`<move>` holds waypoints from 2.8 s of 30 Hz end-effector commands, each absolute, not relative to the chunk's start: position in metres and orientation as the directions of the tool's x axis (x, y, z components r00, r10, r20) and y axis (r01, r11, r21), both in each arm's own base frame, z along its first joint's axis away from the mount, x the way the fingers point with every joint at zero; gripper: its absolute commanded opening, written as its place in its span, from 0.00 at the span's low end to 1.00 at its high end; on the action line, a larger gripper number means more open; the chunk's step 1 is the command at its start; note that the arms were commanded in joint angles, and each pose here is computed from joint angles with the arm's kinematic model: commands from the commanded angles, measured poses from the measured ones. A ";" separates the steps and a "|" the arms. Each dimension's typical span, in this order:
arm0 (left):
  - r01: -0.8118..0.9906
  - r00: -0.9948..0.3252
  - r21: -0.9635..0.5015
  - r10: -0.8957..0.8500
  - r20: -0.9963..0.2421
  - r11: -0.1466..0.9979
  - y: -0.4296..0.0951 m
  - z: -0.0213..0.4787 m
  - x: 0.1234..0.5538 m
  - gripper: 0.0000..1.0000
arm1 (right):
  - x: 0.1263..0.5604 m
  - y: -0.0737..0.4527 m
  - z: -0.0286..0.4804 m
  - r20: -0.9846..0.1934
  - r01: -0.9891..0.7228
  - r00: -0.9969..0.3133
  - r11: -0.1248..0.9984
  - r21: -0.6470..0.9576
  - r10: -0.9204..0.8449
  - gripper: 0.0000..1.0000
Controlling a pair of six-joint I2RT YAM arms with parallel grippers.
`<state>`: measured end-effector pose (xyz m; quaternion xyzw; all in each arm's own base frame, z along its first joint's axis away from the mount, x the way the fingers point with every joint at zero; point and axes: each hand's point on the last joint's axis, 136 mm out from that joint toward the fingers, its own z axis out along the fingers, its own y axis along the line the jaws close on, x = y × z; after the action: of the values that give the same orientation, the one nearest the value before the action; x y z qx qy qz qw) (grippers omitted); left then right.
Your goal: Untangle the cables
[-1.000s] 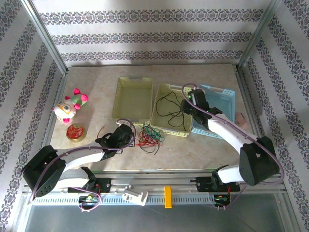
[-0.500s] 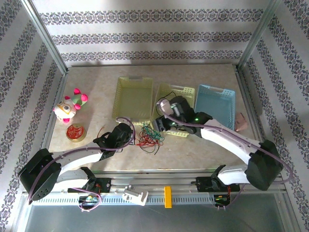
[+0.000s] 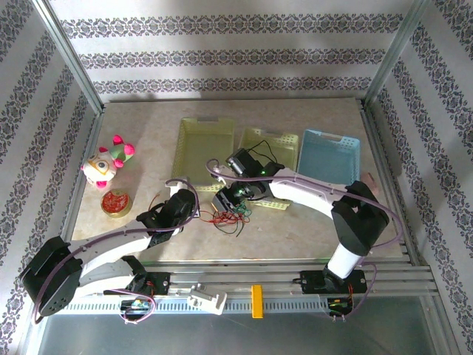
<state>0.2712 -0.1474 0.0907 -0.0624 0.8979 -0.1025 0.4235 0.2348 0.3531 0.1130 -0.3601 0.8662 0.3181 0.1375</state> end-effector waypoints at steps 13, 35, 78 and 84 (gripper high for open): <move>0.088 -0.664 -0.231 -0.116 -0.739 0.969 -0.166 0.087 0.266 0.00 | 0.252 0.359 0.106 -0.494 -0.729 -0.681 0.565 0.387 -0.540 0.08; 0.475 -0.743 -0.340 0.162 -0.650 0.812 -0.258 0.055 0.255 0.31 | 0.260 0.333 0.209 -0.637 -0.671 -0.732 0.412 0.616 -0.240 0.00; 0.079 -0.836 -0.075 0.024 -0.548 0.994 -0.171 -0.008 0.257 0.00 | 0.246 0.225 0.449 -0.949 -0.811 -0.224 0.498 0.308 0.222 0.00; 0.049 -0.826 -0.067 0.002 -0.564 0.997 -0.163 -0.005 0.256 0.00 | 0.260 0.198 0.475 -0.960 -0.747 -0.095 0.618 0.244 0.264 0.00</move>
<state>0.2797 -0.1924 0.0183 0.0174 0.9367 -0.1019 0.3345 0.2554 0.2172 0.4411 -0.2099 0.6583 0.4292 0.5817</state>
